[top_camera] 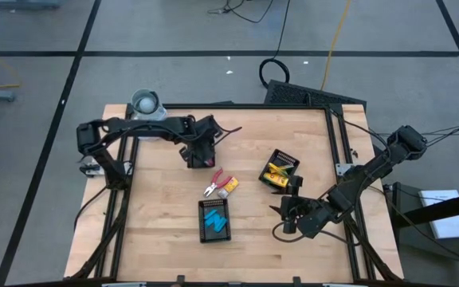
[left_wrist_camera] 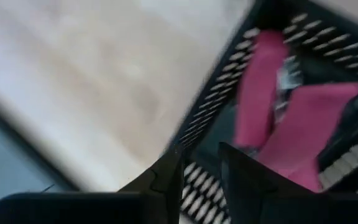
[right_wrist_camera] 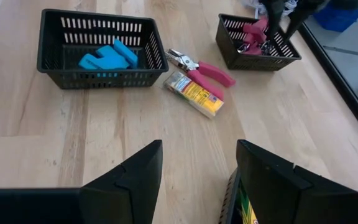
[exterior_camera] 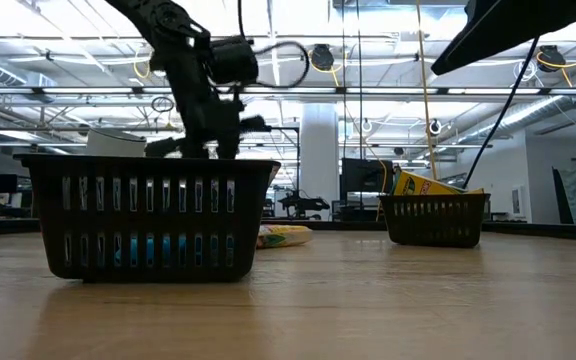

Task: Pick & Place School Supplies
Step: Put the yellow crayon box into the right black basket

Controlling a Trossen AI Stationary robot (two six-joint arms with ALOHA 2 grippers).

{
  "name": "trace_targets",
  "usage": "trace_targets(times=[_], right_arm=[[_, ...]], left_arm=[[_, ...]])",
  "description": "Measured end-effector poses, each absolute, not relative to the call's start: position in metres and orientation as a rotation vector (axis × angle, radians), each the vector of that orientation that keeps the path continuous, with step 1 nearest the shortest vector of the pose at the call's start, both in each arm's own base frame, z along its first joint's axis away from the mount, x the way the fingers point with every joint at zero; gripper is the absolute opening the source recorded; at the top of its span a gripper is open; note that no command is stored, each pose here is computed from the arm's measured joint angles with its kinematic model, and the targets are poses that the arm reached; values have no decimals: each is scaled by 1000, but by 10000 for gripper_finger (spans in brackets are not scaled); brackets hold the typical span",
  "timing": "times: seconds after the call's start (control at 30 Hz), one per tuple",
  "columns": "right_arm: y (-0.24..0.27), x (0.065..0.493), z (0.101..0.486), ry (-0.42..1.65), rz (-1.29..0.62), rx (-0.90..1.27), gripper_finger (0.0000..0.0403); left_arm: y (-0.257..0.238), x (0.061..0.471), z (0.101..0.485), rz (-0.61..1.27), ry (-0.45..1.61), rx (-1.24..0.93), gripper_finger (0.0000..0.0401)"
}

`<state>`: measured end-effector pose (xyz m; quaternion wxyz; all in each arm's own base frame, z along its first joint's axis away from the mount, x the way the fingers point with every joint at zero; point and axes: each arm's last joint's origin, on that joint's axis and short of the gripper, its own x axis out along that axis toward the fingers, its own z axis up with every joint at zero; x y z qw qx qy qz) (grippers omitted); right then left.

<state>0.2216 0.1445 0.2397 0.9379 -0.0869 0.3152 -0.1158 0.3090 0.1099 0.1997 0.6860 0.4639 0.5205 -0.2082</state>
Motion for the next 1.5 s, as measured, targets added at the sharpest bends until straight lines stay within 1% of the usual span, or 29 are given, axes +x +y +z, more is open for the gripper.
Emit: trace_targets(times=[0.17, 0.27, 0.4, 0.5, 0.67, 0.83, 0.9, 1.03, 1.13, 1.23, 1.37, 1.5], right_arm=[[145, 222, 240, 644, -235, -182, 196], [145, 222, 240, 645, -224, -200, 196], [144, 224, 240, 648, -208, -238, 197], [139, 232, 238, 670, -173, -249, 197], [128, 258, 224, 722, -78, -268, 197], [113, 285, 204, 758, 48, -320, 197], [107, 294, 197, 765, 86, -347, 197], [87, 310, 182, 787, 96, -399, 197], [71, 322, 169, 831, 127, -386, 199], [60, 333, 155, 878, 148, -410, 215], [54, 352, 145, 889, 152, -514, 244], [51, 370, 144, 868, 129, -602, 265]], left_arm=[[98, 302, 237, -327, 1100, 1141, 101], [81, 291, 266, -241, 1014, 1139, 101], [51, 276, 296, -141, 891, 990, 101], [29, 269, 304, -78, 865, 832, 101], [-9, 263, 298, 12, 932, 712, 101], [-41, 261, 290, 29, 895, 612, 101], [-49, 259, 284, 39, 888, 589, 102], [-60, 254, 268, 82, 899, 566, 102], [-64, 252, 254, 87, 885, 535, 102], [-66, 250, 243, 117, 859, 514, 102], [-67, 249, 234, 177, 826, 515, 102], [-67, 248, 234, 232, 814, 516, 102]])
